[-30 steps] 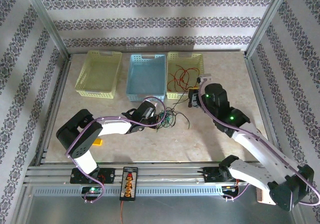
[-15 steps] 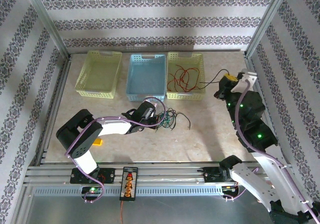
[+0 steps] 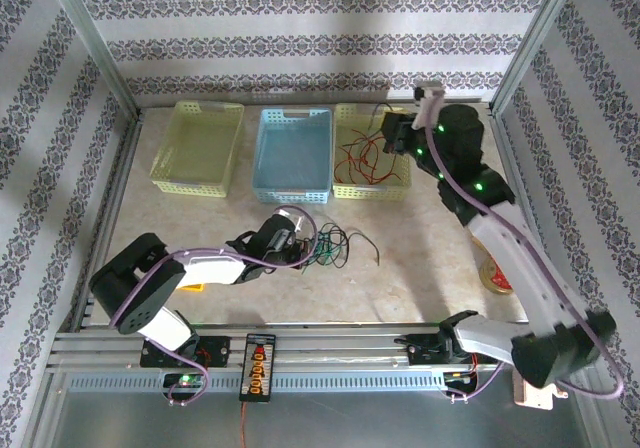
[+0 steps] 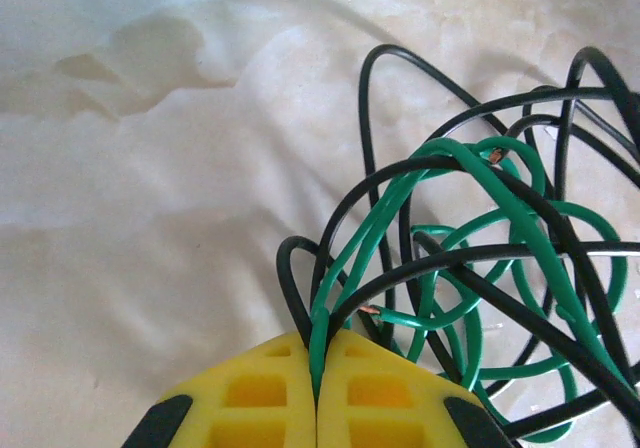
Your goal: Untangle the cables
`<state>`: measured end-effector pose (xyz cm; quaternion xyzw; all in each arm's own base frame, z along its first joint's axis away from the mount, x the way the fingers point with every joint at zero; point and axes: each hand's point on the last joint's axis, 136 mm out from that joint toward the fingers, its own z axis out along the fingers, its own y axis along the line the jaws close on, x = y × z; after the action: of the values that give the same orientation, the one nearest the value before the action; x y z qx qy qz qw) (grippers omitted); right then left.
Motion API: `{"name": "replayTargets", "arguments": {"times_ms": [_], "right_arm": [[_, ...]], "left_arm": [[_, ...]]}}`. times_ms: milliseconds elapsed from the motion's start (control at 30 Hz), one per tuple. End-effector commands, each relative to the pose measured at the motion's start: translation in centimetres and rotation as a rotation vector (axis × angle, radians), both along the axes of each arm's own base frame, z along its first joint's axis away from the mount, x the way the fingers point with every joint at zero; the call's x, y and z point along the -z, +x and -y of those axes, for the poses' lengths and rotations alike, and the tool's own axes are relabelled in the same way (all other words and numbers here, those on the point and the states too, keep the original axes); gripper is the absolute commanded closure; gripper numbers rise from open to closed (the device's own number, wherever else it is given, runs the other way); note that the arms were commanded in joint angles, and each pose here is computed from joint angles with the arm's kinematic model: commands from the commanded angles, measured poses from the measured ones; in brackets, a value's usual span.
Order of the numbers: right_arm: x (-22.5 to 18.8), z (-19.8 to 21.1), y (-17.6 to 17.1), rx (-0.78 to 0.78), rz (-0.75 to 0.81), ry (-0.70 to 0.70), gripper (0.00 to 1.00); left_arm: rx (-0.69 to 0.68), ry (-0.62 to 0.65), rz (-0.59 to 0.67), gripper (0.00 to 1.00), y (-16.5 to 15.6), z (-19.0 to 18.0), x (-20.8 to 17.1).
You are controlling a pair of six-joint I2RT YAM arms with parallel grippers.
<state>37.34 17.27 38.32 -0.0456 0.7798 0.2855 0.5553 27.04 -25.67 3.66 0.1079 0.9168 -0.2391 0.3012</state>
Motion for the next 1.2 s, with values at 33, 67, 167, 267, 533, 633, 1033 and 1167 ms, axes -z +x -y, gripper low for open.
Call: {"name": "replayTargets", "arguments": {"times_ms": [33, 67, 167, 267, 533, 633, 1033, 1167], "right_arm": [[-0.6, -4.2, 2.3, -0.131, -0.015, 0.052, 1.0], [0.1, -5.2, 3.3, -0.149, -0.04, 0.052, 1.0], [3.2, -8.1, 6.1, -0.196, -0.112, 0.042, 1.0], [7.3, -10.5, 8.8, -0.218, -0.186, 0.015, 1.0], [17.4, -14.9, 13.4, -0.258, -0.429, 0.004, 1.0], [20.3, -14.3, 14.3, -0.178, -0.503, -0.018, 0.77], [16.6, -9.5, 9.2, -0.103, -0.41, -0.067, 0.46], [18.4, -8.4, 2.8, -0.176, -0.454, -0.108, 0.46]], "left_arm": [[-0.022, -0.067, 0.084, 0.95, 0.4, 0.2, -2.5], [-0.033, -0.071, 0.091, 0.94, 0.4, 0.0, -2.8], [-0.075, -0.08, 0.114, 0.94, 0.6, -0.8, -3.2], [-0.124, -0.109, 0.139, 0.94, 0.8, -1.7, -3.8], [-0.209, -0.164, 0.172, 0.91, 0.7, -3.6, -4.4], [-0.202, -0.153, 0.163, 0.9, 0.6, -3.6, -4.1], [-0.178, -0.132, 0.149, 0.9, 0.9, -3.0, -3.7], [-0.172, -0.128, 0.143, 0.9, 1.1, -2.8, -3.5]]}}
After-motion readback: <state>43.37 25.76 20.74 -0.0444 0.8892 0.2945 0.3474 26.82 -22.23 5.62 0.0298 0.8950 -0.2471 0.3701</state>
